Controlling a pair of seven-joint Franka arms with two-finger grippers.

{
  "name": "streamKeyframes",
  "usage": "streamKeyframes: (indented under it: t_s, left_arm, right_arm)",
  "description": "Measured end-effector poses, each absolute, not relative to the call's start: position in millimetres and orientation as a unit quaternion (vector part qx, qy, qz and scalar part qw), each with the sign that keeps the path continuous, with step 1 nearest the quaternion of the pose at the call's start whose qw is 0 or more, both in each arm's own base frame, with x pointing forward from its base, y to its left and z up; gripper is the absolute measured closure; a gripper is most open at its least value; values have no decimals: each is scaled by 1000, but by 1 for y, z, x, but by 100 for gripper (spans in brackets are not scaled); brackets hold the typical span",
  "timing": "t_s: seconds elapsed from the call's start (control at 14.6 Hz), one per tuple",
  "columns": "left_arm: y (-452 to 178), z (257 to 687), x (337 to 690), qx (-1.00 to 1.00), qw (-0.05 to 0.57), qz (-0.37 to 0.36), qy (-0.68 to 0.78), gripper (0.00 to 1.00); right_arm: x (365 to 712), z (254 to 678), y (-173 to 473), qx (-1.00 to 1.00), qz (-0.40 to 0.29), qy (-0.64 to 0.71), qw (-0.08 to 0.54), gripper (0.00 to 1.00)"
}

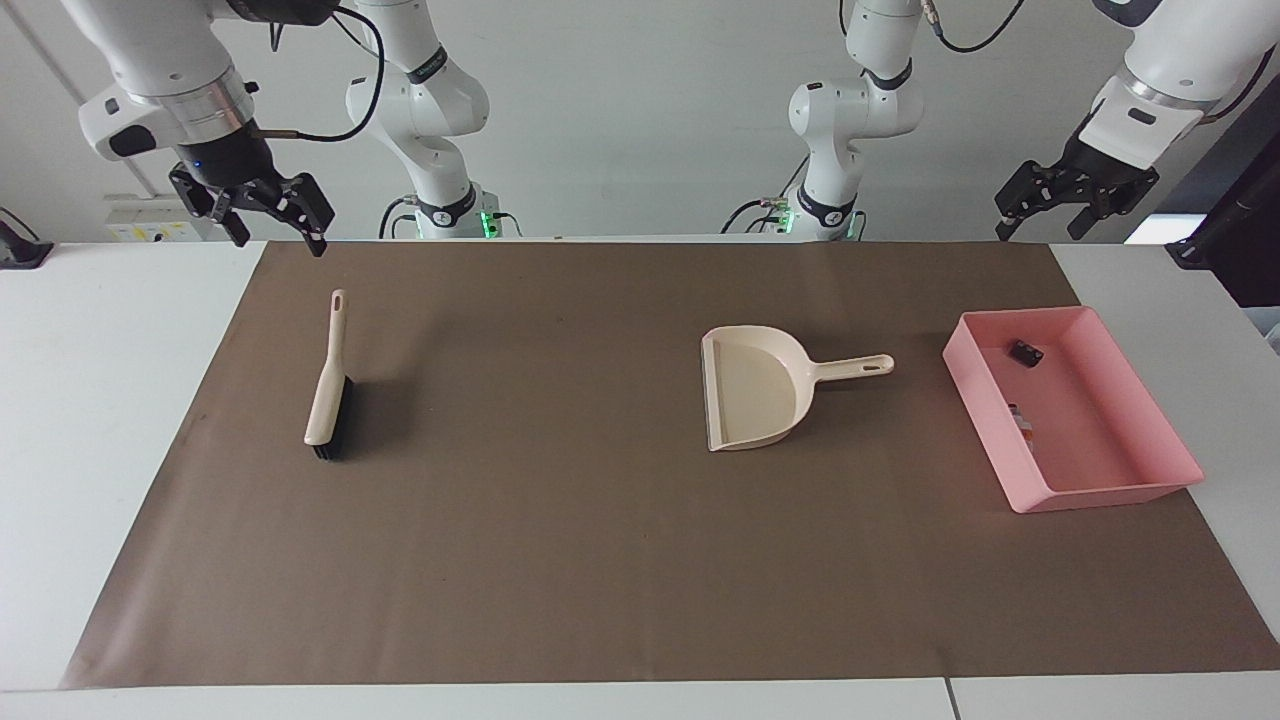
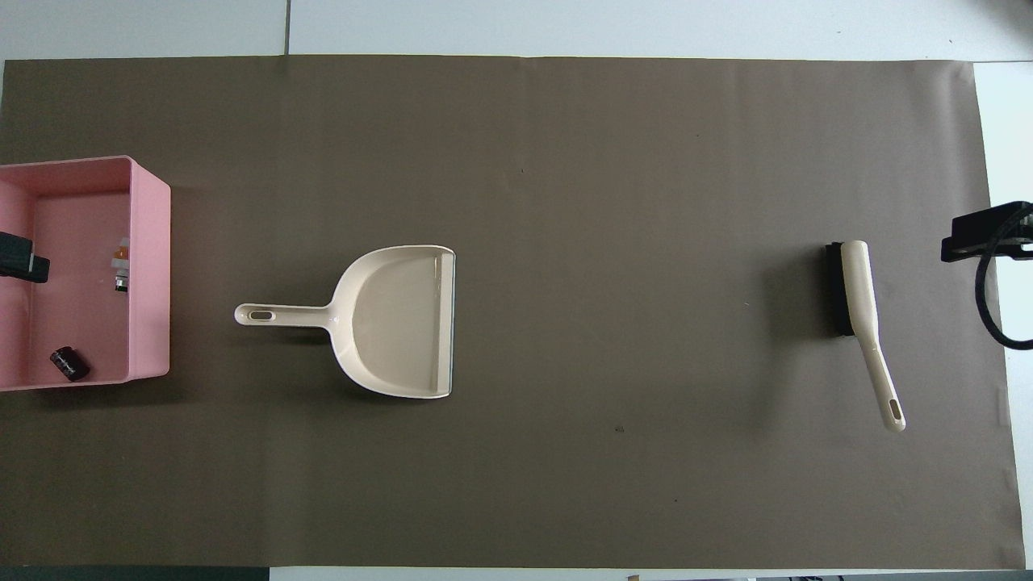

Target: Clean e-waste and dump in bin

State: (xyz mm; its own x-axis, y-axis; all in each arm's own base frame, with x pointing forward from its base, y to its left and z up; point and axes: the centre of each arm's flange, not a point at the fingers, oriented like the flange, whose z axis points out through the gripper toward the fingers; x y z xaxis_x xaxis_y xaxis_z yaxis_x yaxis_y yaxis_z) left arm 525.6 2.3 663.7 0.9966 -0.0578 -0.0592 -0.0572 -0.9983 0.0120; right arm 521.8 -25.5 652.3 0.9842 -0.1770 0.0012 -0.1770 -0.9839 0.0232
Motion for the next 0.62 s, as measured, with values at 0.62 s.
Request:
streamKeyframes:
  t_s: [0.62]
  left_arm:
    - [9,663,526,999,5,-31,-22,2]
  right_arm:
    - [522,652,-26,996,0,-89,12,0]
